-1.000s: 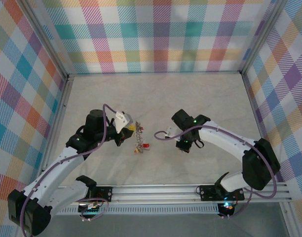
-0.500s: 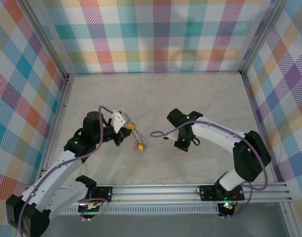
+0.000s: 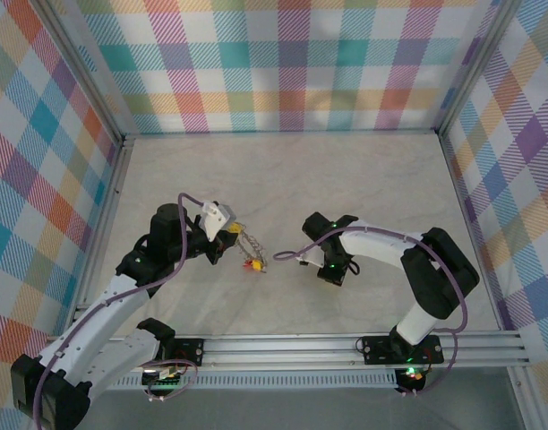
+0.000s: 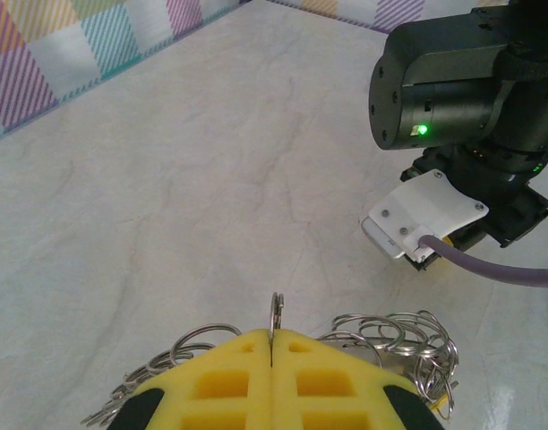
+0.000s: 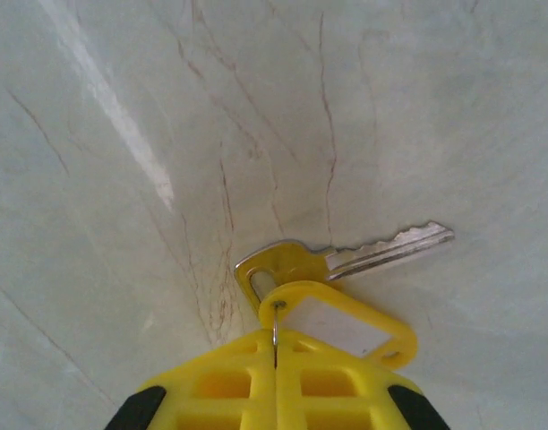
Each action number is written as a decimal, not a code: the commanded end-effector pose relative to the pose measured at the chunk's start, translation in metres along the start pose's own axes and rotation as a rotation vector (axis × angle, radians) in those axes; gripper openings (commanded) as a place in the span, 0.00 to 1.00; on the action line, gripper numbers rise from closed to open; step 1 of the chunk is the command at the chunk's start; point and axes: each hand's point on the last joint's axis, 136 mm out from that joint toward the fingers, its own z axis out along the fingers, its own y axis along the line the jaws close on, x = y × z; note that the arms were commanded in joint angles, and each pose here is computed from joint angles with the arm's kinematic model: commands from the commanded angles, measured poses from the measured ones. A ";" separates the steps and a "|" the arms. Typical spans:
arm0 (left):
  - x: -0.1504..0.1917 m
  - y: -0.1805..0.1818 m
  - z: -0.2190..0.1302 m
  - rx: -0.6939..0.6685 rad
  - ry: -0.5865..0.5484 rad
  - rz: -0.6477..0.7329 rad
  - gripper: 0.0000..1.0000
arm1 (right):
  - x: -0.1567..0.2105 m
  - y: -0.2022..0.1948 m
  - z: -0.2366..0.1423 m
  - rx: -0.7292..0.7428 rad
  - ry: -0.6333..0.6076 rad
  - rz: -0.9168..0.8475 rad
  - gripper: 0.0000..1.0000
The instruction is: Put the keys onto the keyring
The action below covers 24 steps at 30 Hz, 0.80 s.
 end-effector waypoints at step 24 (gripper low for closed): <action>-0.022 0.007 -0.013 -0.047 -0.017 0.069 0.00 | 0.004 -0.006 -0.021 -0.195 -0.012 0.326 0.39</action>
